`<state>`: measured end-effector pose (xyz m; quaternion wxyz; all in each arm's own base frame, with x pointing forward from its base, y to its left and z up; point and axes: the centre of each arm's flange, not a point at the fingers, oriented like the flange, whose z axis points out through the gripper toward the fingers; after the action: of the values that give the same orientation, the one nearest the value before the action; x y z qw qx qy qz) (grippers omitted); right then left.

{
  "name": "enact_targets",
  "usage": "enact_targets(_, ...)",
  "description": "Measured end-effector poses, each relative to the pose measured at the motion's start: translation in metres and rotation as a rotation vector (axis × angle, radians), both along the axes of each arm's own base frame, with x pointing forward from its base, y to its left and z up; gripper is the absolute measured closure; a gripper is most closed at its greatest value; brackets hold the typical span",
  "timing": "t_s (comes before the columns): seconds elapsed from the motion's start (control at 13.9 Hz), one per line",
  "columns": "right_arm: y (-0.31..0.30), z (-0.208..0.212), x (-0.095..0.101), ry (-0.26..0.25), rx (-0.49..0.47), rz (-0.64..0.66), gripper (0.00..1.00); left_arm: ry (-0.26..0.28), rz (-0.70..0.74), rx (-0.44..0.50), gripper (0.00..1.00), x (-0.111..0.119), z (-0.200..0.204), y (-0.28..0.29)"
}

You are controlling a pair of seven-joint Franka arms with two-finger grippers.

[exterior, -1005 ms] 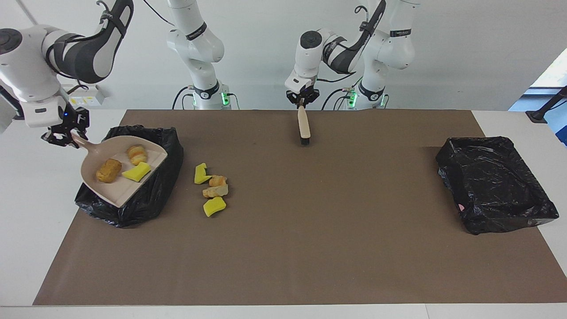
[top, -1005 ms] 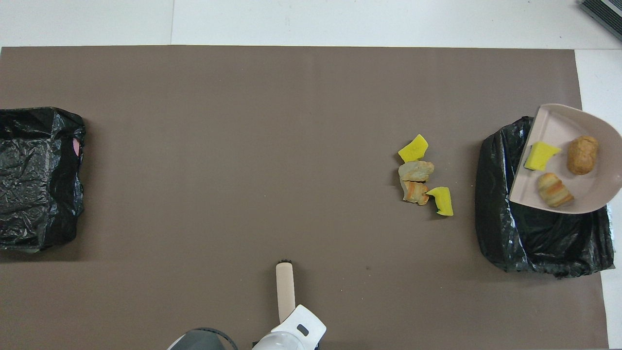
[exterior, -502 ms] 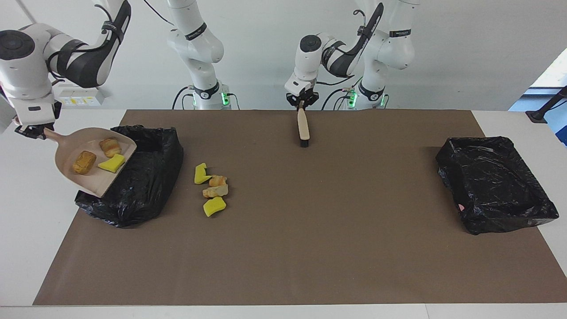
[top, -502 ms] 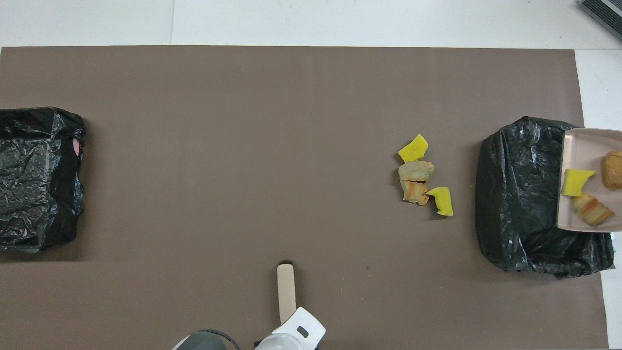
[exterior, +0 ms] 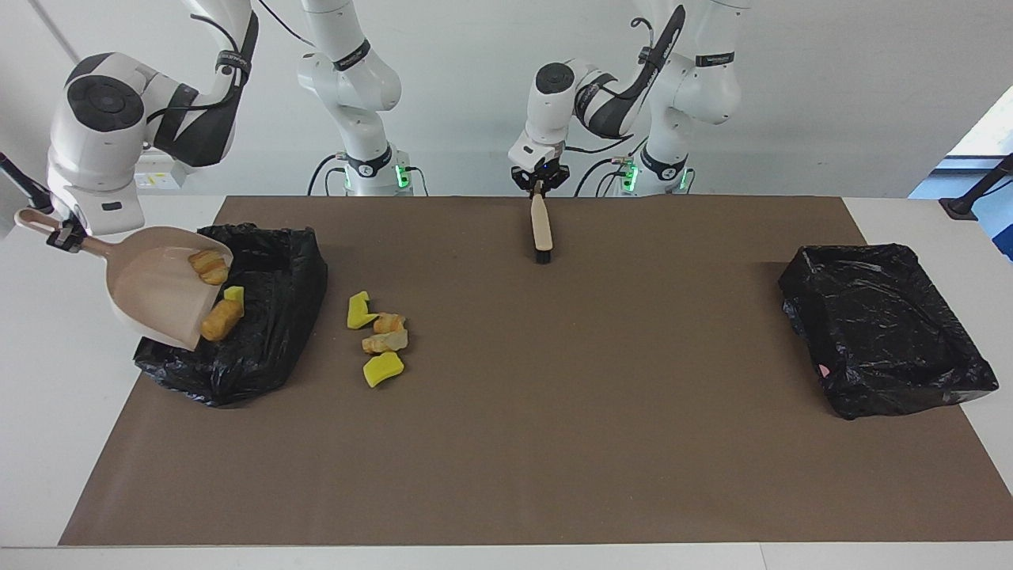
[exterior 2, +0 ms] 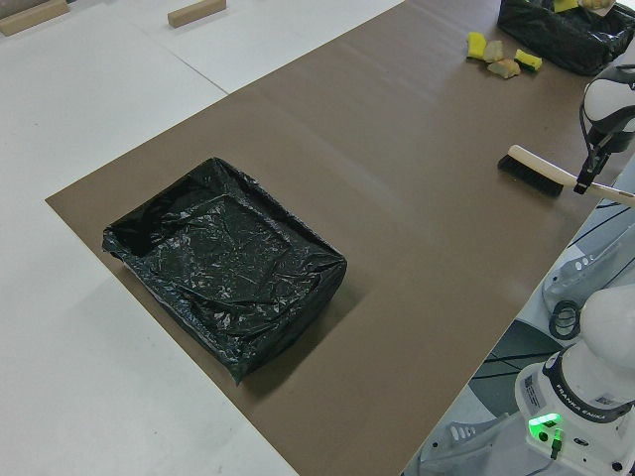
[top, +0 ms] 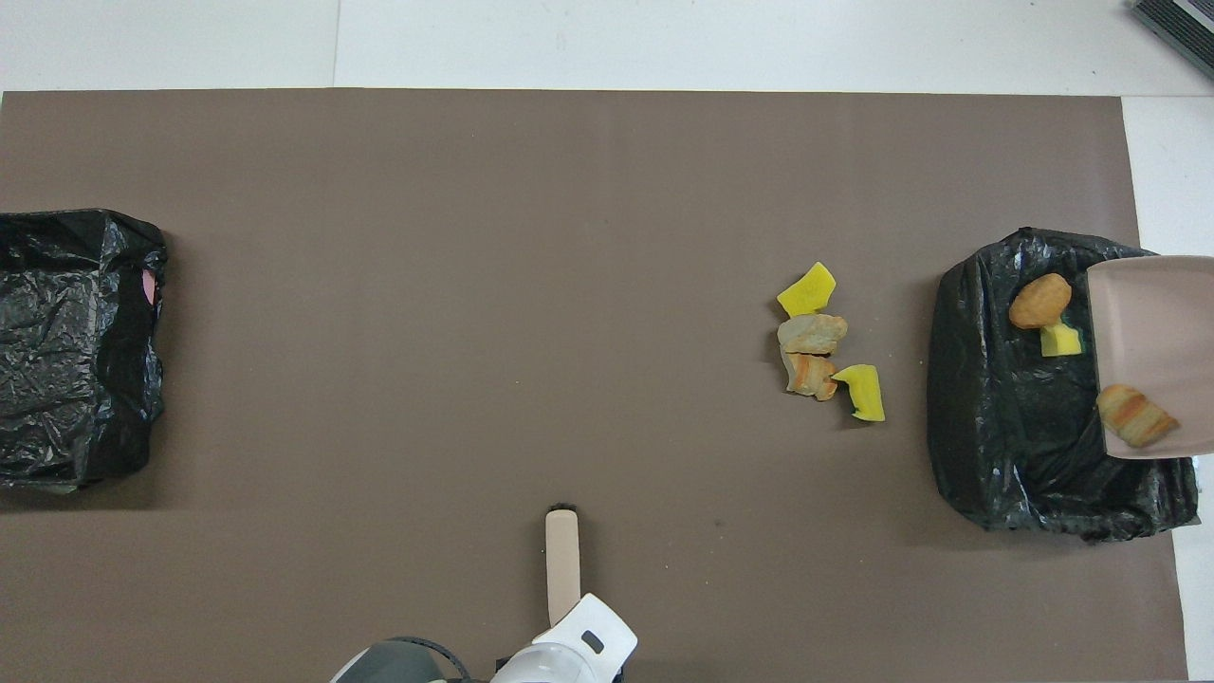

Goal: Sweep and dump trash in bin
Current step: 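Tip the dustpan with the right gripper to dump scraps into the bag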

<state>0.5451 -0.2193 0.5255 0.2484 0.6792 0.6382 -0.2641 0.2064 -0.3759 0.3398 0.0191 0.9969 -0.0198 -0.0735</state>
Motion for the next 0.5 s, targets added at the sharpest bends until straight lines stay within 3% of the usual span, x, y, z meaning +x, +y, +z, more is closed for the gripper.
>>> enact_targets(0.22,0.014,0.006,0.002,0.007,-0.054,0.012,0.69,0.018,-0.037,-0.008,0.34,0.043,0.022,0.003)
enact_targets(0.36,0.03,0.014,0.005,0.01,-0.086,0.025,0.69,-0.014,-0.061,0.013,0.08,0.086,0.051,0.009)
enact_targets(0.43,0.034,0.017,0.005,0.006,-0.097,0.027,0.69,-0.034,-0.066,0.015,0.0,0.108,0.069,0.015)
enact_targets(0.5,0.035,0.02,0.004,0.0,-0.104,0.025,0.69,-0.052,-0.07,0.007,0.0,0.13,0.09,0.023)
